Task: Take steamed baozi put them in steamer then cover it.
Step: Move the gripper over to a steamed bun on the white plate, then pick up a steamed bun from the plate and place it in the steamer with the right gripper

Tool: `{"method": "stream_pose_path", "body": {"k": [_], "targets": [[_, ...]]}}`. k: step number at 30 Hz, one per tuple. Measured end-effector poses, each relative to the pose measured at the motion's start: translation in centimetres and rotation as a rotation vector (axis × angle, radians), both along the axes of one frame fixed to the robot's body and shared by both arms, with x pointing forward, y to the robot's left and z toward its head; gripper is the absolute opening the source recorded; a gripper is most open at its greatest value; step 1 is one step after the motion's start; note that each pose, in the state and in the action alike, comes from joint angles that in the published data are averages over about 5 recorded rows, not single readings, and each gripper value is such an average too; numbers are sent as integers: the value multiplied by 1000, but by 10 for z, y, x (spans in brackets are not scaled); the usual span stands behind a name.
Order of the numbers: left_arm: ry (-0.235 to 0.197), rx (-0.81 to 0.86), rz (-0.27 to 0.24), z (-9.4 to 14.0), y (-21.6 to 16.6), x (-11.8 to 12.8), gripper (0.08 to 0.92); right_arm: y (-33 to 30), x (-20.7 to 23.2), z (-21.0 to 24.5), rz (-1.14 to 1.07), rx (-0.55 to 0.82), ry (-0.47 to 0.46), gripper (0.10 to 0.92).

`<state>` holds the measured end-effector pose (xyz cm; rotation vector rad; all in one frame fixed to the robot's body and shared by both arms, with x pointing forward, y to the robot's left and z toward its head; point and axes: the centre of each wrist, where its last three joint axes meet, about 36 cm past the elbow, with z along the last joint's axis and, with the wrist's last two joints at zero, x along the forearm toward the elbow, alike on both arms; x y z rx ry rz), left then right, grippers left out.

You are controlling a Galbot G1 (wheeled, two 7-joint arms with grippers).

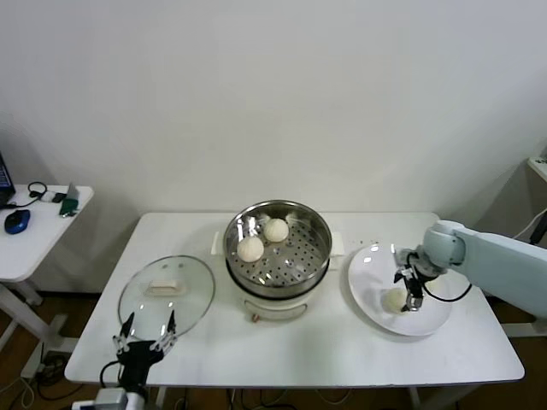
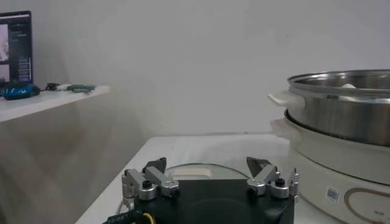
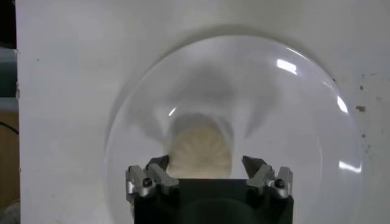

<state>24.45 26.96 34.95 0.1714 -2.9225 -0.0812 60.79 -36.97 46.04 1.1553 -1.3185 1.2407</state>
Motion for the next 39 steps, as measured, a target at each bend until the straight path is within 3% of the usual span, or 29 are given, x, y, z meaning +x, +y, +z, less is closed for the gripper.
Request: {"method": "stream_pose_path", "body": {"k": [7, 16, 22, 29, 34, 39], "targets": [[2, 1, 2, -1, 1, 2, 823, 1, 3, -1, 6, -7, 16, 637], [4, 6, 5, -2, 4, 4, 823, 8, 13, 25, 71, -3, 22, 622], [4, 9, 4, -2, 5, 7, 823, 25, 37, 93, 191, -4, -24, 628], [6, 14, -3, -3, 5, 10, 823, 80, 57, 219, 440, -20, -159, 626], [6, 17, -5, -3, 5, 12, 823, 144, 44, 289, 670, -52, -248, 620], [5, 18, 0, -2, 6, 15, 823, 220, 14, 317, 930, -95, -294, 621]]}}
